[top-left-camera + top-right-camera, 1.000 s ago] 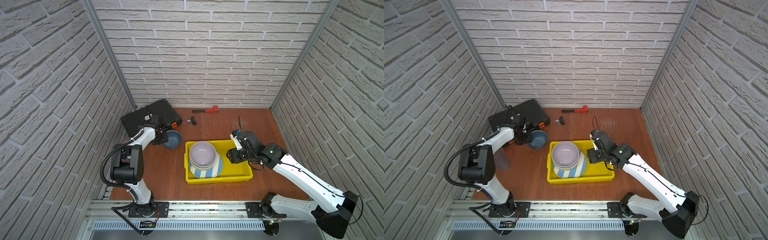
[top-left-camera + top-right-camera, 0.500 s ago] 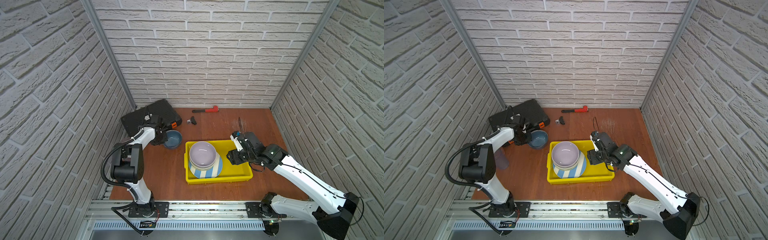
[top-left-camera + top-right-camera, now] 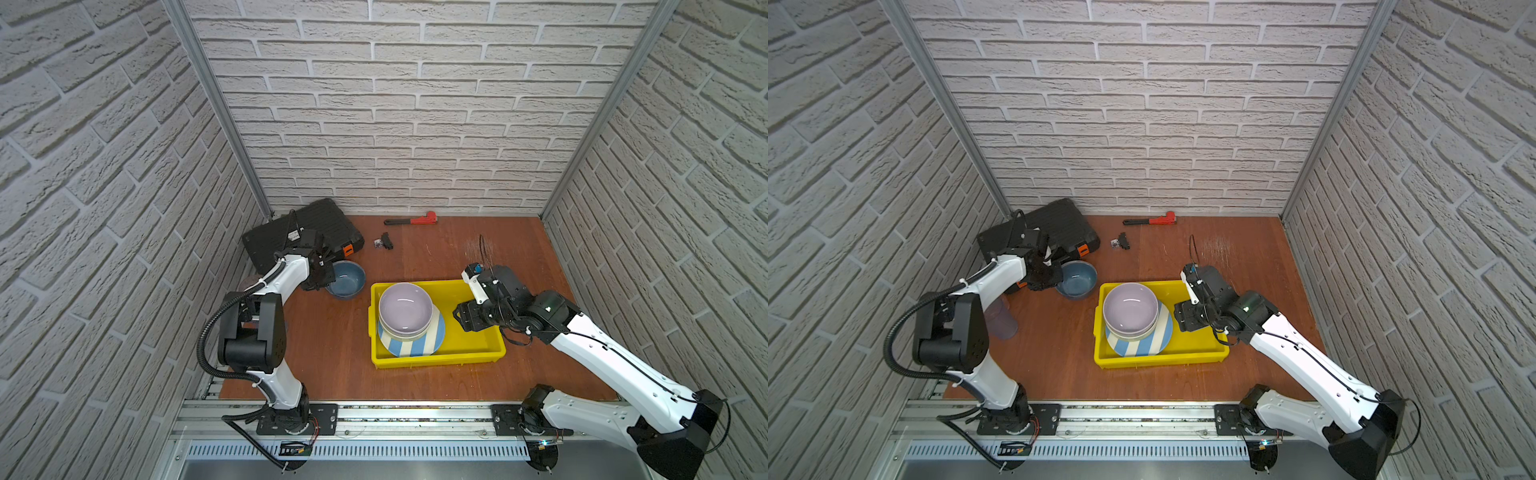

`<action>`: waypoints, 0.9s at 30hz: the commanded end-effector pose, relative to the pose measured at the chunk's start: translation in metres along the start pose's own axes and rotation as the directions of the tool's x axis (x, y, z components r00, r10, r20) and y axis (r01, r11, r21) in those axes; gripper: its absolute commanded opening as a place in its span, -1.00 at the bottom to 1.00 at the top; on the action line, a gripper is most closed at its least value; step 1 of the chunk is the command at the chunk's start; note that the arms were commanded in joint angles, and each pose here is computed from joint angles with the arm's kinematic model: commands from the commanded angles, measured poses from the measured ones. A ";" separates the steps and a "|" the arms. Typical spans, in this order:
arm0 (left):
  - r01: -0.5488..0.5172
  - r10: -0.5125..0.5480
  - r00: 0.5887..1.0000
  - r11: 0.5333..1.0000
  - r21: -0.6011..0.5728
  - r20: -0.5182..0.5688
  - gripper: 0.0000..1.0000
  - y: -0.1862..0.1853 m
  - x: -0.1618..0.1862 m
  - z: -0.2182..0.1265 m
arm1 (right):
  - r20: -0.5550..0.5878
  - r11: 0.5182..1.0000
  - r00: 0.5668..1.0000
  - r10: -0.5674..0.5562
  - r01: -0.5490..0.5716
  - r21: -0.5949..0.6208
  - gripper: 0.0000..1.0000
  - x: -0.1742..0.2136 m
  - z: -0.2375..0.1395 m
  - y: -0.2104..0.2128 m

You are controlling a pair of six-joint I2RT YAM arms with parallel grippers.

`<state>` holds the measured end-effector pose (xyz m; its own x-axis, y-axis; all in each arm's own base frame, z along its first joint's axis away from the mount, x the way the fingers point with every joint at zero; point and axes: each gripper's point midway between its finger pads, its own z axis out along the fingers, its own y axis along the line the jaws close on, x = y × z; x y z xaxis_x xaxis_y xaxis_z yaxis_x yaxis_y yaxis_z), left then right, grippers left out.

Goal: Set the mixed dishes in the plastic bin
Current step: 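Grip the dark blue bowl rim with the left gripper, then lift the dark blue bowl with the left gripper and carry it over the bin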

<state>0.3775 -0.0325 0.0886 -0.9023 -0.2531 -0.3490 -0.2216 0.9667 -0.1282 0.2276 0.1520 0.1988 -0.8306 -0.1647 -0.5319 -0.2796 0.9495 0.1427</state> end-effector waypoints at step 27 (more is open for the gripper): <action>-0.165 0.097 0.976 0.911 0.379 0.193 -1.00 -0.064 0.001 -0.173 | 0.082 0.993 0.997 -0.006 0.015 -0.116 0.84 -0.007 -0.003 0.016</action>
<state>0.3259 -0.0690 0.2210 -0.8704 -0.1840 -0.4567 -0.0227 0.9416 -0.3360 0.2251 0.1653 0.2015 -0.8095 -0.1566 -0.5659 -0.3293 0.9190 0.2167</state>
